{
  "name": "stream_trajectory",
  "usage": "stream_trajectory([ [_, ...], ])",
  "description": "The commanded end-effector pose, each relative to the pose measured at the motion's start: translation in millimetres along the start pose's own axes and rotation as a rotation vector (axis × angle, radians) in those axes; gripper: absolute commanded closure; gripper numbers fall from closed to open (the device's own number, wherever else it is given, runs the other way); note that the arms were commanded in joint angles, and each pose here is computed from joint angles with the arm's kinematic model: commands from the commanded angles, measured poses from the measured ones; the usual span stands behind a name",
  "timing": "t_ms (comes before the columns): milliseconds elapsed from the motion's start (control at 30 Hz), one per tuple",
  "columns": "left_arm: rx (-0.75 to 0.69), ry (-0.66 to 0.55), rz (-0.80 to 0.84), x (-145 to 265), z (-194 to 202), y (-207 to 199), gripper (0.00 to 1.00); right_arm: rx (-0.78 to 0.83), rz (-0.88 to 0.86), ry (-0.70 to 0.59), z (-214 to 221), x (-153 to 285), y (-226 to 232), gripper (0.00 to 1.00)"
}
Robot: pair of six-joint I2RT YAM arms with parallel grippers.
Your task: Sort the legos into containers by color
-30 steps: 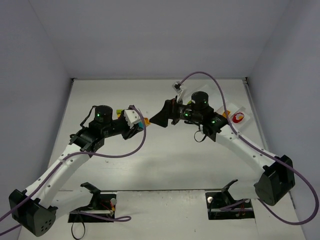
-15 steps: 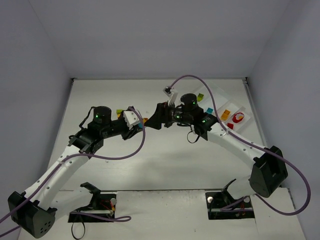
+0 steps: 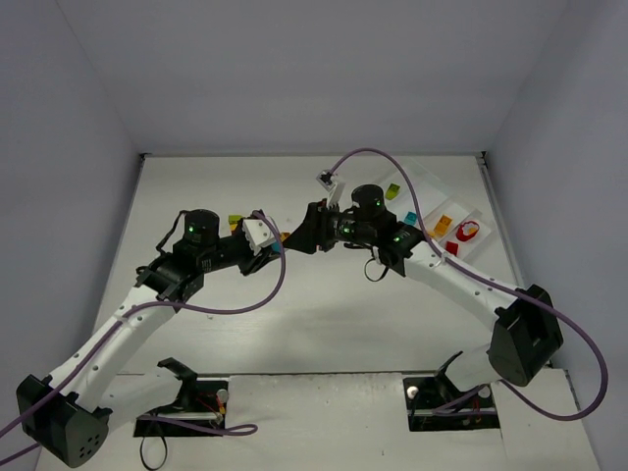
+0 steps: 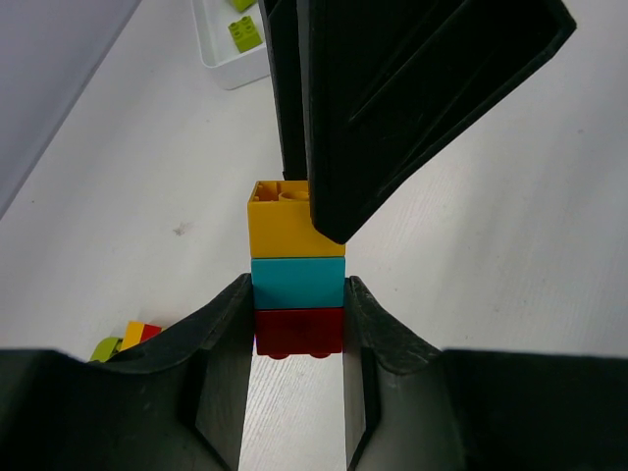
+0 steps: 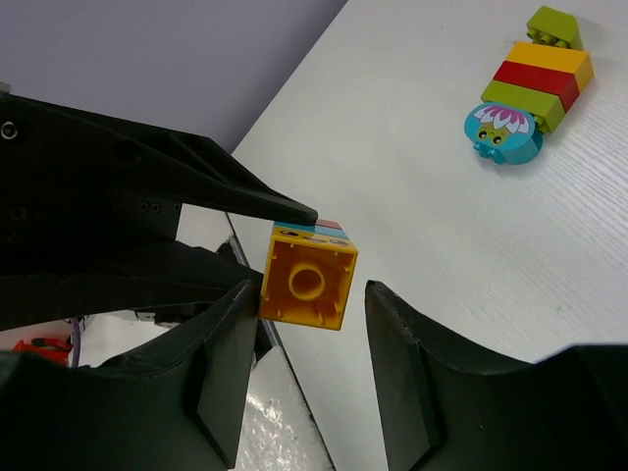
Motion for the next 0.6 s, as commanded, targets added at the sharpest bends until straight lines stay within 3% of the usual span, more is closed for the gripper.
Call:
stream_trajectory([
  [0, -0.071, -0.098, -0.030, 2, -28, 13, 0.92, 0.047, -0.081, -0.058, -20, -3, 23, 0.56],
  [200, -0.068, -0.099, -0.026, 1, -28, 12, 0.92, 0.050, -0.085, -0.058, -20, -4, 22, 0.55],
  [367, -0.062, -0.101, -0.020, 0, -28, 11, 0.92, 0.055, -0.092, -0.056, -21, -4, 24, 0.75],
  [467, -0.060, -0.097, -0.018, -1, -27, 11, 0.92, 0.055, -0.090, -0.054, -21, -4, 23, 0.96],
  [567, -0.055, -0.086, -0.027, -1, -25, 13, 0.93, 0.056, -0.045, -0.085, -27, 0, 13, 1.00],
])
Point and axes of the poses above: each gripper's point midway between its finger pads, its own x axis back along the fingers, its own y axis along the line the jaws close on, z = x × y, the point moved 1 cm from there along x, back along the fingers, and after that the axes turned 15 degrees about -x, right-handed, at the moved point
